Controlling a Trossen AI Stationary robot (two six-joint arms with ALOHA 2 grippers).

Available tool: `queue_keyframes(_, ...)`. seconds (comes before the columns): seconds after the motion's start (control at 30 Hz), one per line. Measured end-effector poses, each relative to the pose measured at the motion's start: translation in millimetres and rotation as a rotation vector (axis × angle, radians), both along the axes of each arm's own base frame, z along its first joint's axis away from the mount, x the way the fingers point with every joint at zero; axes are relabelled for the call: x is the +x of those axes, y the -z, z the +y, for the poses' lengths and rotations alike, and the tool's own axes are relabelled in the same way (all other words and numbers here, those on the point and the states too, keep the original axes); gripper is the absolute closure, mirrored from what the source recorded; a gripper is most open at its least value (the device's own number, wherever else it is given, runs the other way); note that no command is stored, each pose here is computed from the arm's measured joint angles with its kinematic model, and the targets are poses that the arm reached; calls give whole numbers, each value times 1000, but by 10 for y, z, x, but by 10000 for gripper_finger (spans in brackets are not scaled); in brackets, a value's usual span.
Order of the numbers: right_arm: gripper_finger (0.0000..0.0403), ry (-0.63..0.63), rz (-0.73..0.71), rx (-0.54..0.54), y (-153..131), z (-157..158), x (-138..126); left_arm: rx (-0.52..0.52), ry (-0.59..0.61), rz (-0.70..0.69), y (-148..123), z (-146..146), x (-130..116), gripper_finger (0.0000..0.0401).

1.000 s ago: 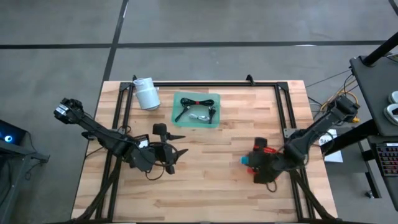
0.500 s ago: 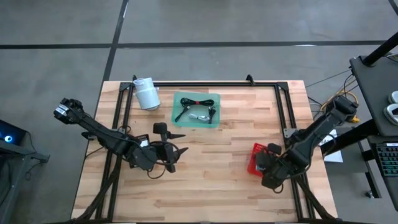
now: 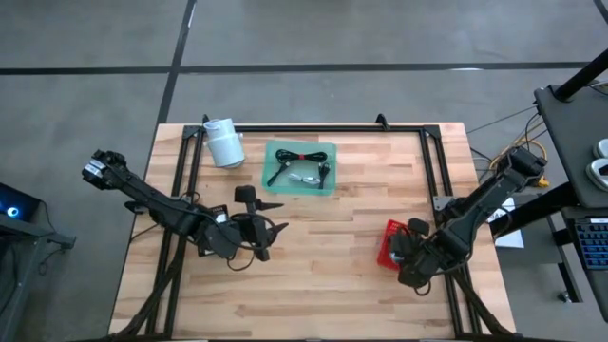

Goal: Pick and place items into bin
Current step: Return to Home Position

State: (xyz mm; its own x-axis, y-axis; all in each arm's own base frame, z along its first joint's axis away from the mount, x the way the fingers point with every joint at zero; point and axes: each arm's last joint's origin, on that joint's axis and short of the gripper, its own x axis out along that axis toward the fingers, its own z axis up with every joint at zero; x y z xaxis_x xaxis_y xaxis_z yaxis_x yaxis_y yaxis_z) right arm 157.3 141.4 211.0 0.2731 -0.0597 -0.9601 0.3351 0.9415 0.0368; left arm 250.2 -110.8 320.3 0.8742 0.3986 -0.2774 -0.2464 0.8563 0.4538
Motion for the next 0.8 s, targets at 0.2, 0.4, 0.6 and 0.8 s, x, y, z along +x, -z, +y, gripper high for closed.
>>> queue_keyframes(0.2,216,-59,-255,-271,-49,-39,95,-2,-32,-4,33,83,36,175)
queue_keyframes(0.4,230,-212,-508,-551,-90,5,249,-36,-82,8,189,369,125,175)
queue_keyframes(0.6,260,-378,-659,-528,-4,-54,531,-110,7,-80,475,557,166,175)
queue_keyframes(0.8,295,-487,-876,-488,149,-354,713,-94,119,-230,744,605,86,175)
